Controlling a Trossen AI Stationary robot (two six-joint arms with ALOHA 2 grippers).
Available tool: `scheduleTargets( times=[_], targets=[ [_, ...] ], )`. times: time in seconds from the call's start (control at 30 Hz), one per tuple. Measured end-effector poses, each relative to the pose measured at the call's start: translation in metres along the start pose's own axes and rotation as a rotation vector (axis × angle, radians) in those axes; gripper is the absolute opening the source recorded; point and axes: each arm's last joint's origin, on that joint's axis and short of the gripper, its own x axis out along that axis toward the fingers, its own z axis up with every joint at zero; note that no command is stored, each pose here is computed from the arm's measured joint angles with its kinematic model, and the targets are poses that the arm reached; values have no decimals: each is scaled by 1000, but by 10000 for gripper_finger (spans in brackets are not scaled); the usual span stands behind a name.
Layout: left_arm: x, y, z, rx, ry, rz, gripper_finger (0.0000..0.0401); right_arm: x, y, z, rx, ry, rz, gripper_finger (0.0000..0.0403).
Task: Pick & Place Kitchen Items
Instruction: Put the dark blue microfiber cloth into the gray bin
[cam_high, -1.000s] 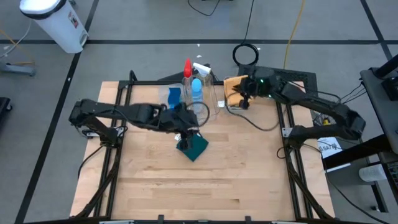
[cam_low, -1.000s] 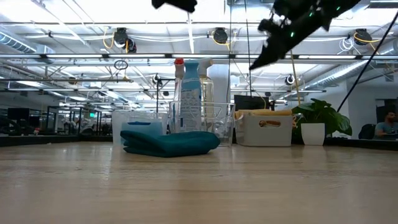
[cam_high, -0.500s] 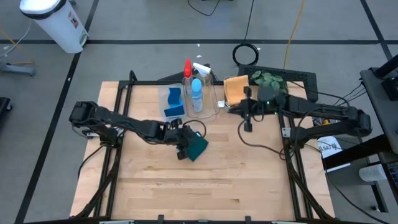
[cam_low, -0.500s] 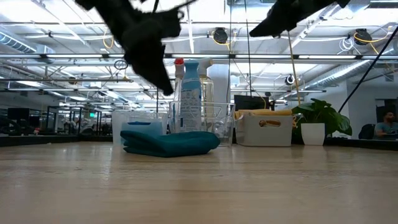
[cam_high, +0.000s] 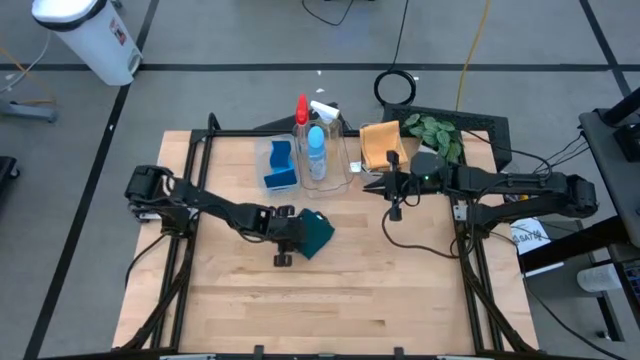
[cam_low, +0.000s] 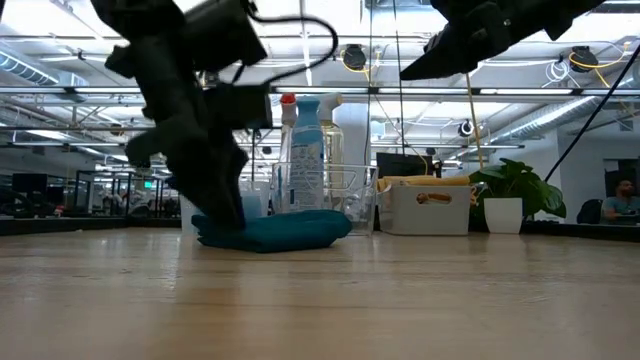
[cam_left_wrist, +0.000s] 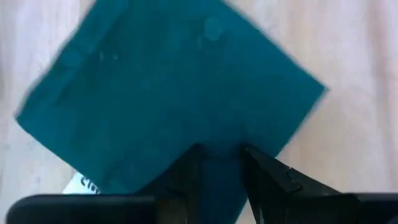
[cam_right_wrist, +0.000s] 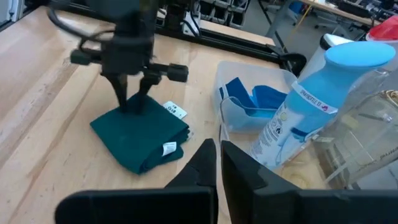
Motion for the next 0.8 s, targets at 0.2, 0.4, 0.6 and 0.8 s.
scheduleTargets(
  times=[0.2, 0.4, 0.6, 0.8],
  targets=[
    [21, -1, -6, -238, 52, 21, 113, 0, 0, -1, 19, 1, 3, 4],
    [30, -2, 7, -815, -78, -79, 113, 0, 0, -1, 45, 1, 3, 4],
    [28, -10, 31, -816, -290, -274, 113, 0, 0, 0, 93, -3, 2, 5],
    [8, -11, 55, -606, -301, -252, 114, 0, 2, 0, 255, -8, 38, 40]
  ],
)
